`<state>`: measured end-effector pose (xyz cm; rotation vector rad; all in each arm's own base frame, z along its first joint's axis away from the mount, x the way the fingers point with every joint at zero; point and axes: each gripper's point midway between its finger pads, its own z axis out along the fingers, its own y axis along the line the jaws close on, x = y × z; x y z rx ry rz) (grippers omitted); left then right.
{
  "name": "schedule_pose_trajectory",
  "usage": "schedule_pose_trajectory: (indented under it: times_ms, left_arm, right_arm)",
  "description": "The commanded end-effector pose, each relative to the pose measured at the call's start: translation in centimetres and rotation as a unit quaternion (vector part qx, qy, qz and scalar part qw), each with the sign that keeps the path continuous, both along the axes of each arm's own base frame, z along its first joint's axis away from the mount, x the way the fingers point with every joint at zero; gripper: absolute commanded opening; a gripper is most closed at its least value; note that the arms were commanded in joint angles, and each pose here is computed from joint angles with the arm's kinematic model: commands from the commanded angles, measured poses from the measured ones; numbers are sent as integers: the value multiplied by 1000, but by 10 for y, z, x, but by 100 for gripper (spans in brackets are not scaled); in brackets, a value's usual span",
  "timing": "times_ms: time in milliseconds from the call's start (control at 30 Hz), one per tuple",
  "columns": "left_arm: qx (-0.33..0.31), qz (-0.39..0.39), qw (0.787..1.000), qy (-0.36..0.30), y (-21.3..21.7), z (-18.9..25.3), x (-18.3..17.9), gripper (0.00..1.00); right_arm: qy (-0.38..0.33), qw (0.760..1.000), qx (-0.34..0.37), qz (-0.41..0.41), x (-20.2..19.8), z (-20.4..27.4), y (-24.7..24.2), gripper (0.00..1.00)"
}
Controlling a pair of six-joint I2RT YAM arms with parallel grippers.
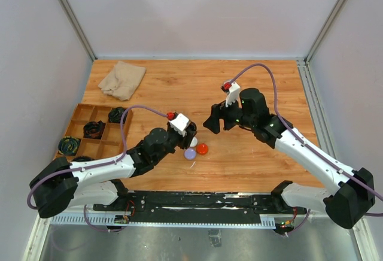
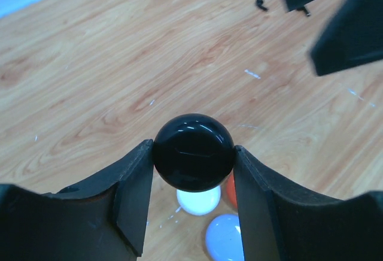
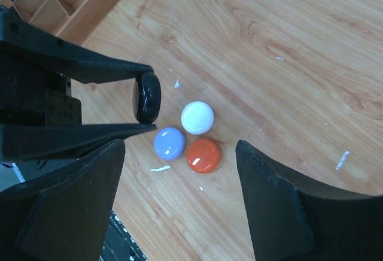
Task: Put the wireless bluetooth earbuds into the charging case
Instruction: Open the charging case.
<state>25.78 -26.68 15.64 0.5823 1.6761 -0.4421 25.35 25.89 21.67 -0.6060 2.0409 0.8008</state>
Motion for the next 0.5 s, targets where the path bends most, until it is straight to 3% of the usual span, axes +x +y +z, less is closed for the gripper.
schedule_pose_trajectory:
  times_ms: [0, 467]
  left_arm:
    - [-34, -63, 993, -89, -14, 37, -14, 37]
    - [-33, -120, 983, -138, -25, 47, -30, 36]
  right_arm:
    - [16, 999, 38, 28, -2, 18, 14, 74]
    - [66, 990, 52, 109, -19, 8, 47, 56]
